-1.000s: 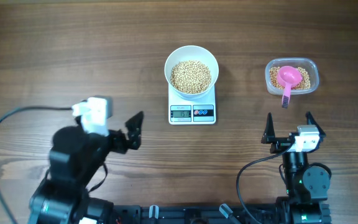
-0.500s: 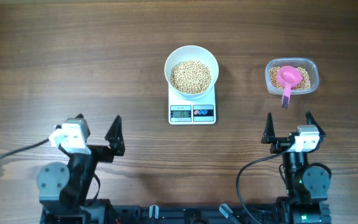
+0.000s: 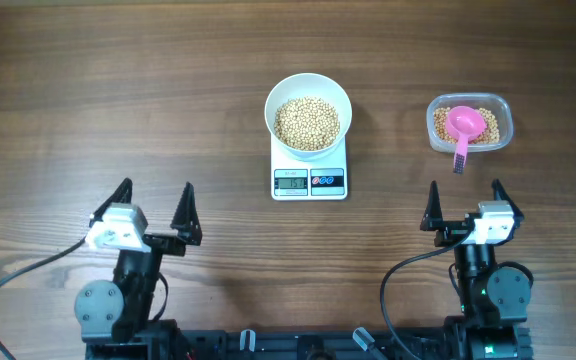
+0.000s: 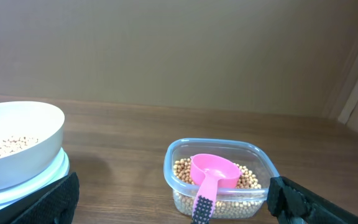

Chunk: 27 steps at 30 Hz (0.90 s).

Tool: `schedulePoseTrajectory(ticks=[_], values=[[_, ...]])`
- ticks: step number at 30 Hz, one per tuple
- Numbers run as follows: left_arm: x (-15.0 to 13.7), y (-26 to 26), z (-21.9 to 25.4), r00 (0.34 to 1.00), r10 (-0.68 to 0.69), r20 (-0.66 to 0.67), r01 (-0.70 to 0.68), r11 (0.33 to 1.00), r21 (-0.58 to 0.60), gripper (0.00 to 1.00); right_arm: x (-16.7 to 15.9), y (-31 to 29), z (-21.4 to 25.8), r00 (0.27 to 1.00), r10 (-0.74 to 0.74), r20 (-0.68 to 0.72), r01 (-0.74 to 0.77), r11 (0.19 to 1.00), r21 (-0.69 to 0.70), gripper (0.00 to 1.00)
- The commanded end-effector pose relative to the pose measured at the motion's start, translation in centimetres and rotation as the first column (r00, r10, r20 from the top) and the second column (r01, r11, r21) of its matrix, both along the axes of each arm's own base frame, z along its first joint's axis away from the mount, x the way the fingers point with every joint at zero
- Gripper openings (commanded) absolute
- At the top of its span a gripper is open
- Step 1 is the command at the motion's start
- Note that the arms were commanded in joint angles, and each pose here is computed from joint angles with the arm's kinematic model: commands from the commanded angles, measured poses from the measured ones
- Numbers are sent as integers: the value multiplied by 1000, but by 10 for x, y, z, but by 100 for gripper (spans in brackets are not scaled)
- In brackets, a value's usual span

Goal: Scoop item into bowl and weigh 150g on scale

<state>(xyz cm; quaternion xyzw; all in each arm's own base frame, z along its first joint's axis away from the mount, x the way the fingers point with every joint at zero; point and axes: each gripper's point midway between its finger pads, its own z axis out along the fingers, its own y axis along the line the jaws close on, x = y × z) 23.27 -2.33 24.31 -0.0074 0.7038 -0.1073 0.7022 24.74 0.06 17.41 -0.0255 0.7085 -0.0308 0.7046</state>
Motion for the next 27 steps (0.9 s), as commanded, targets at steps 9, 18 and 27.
schedulePoseTrajectory(ticks=[9,18,27], values=[[0,3,-5,992,14,128,-23,998,67,100,-1,3,3,1000,17,14,-17,1000,11,100],[2,10,2,981,53,188,-70,994,86,100,-1,3,3,1000,17,14,-17,1000,11,100],[3,10,3,959,52,278,-84,991,106,100,-1,3,3,1000,17,14,-17,1000,11,100]])
